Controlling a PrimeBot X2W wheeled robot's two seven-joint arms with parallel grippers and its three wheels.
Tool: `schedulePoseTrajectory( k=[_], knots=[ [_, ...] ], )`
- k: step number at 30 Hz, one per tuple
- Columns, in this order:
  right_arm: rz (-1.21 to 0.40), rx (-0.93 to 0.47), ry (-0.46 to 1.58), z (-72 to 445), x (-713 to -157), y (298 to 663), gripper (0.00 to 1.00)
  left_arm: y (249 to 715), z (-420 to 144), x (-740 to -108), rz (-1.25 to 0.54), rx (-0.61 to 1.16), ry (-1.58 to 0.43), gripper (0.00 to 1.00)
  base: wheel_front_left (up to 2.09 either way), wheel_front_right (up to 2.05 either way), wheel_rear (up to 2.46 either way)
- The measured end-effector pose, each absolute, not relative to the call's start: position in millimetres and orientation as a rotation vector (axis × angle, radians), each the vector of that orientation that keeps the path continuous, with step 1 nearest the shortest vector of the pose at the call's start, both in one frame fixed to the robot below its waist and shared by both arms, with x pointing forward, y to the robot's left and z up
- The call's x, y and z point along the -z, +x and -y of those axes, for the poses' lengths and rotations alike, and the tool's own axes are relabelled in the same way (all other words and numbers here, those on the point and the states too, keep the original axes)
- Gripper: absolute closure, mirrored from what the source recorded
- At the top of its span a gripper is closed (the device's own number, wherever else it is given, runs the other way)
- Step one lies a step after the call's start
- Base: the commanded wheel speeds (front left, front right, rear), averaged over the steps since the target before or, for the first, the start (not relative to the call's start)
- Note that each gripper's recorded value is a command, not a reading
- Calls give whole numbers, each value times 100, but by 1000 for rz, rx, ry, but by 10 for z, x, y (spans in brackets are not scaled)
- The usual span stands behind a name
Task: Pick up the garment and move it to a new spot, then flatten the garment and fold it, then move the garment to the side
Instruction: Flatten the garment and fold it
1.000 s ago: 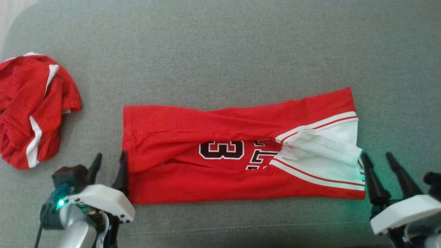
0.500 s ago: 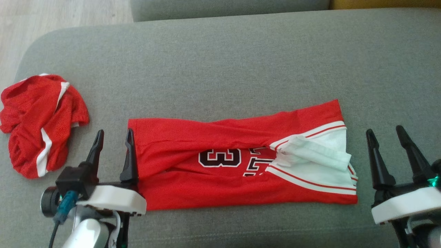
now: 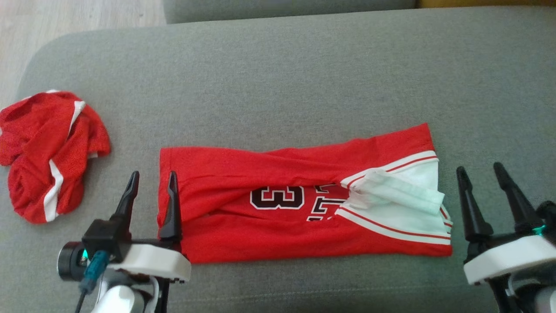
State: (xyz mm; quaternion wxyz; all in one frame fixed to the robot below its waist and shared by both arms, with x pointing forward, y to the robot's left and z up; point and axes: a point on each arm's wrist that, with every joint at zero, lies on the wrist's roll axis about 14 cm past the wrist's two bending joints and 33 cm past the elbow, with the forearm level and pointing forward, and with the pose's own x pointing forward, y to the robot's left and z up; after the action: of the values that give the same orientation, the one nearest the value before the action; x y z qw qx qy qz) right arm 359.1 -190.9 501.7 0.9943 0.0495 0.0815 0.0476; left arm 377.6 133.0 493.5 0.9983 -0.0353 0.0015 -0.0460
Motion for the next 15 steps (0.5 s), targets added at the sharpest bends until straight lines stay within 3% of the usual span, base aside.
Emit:
schedulePoseTrajectory(
  k=[15],
  knots=[
    [-529,-118,143,1908,-3847,3822,0,4040,-1360,-4947,20,63,-76,0,0,0,0]
  ],
)
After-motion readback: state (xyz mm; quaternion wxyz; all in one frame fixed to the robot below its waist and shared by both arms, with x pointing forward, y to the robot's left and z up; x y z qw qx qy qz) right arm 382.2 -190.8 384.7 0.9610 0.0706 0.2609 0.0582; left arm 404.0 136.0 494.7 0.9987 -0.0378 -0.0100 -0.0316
